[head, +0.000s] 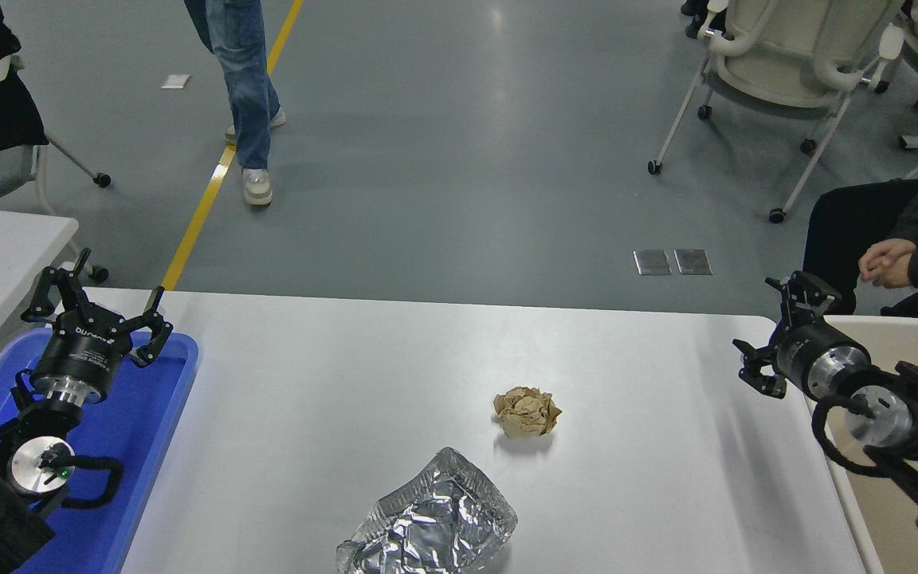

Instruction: Clean the table surface

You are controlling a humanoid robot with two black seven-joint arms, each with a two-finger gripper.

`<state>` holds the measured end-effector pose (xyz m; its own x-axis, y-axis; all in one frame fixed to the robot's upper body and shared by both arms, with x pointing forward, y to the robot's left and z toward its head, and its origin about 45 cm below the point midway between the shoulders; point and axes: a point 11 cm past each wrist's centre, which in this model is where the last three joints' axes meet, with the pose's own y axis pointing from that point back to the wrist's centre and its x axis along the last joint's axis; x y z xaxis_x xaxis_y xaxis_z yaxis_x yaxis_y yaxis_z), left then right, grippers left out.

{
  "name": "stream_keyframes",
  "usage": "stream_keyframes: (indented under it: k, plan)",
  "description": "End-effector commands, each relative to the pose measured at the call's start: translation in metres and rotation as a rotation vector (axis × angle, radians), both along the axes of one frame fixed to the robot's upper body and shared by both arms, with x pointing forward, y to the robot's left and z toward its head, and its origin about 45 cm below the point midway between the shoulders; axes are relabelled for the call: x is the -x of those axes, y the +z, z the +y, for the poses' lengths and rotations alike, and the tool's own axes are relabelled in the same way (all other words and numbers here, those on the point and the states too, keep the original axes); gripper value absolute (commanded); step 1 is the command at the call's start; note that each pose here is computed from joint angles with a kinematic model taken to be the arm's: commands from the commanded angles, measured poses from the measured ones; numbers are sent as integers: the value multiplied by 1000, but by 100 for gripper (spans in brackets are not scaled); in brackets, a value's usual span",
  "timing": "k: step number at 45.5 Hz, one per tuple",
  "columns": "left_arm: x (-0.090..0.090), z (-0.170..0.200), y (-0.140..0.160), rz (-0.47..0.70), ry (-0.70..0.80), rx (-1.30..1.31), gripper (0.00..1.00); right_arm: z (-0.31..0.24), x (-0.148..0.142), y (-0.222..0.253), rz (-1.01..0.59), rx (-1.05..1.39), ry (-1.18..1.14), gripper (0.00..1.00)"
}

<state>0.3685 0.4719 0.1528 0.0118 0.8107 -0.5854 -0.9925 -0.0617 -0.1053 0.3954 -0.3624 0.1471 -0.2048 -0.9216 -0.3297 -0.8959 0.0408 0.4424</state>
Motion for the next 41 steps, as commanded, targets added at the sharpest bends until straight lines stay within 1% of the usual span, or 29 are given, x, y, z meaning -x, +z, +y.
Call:
stream_keyframes:
  k: [1, 11, 16, 25, 30, 34, 41]
  plan:
    - [0, 0, 0, -1, -1, 1, 100, 34, -2, -14, -29, -135, -41, 99]
    - [0, 0, 0, 0, 0, 0, 100, 26, -2, -20, -44, -121, -86, 99]
    - [0, 0, 0, 0, 0, 0, 100, 37, -3, -23, -44, -140, -79, 99]
    - [0, 0, 0, 0, 0, 0, 100, 40, -2, -25, -38, -134, -68, 99]
    - [0, 0, 0, 1, 1, -1, 100, 40, 2, -27, -40, -63, -14, 99]
    - [0, 1, 0, 0, 2, -2, 100, 38, 6, -28, -45, 76, 71, 99]
    - [0, 0, 0, -1, -1, 1, 100, 38, 9, -9, -96, 261, 226, 99]
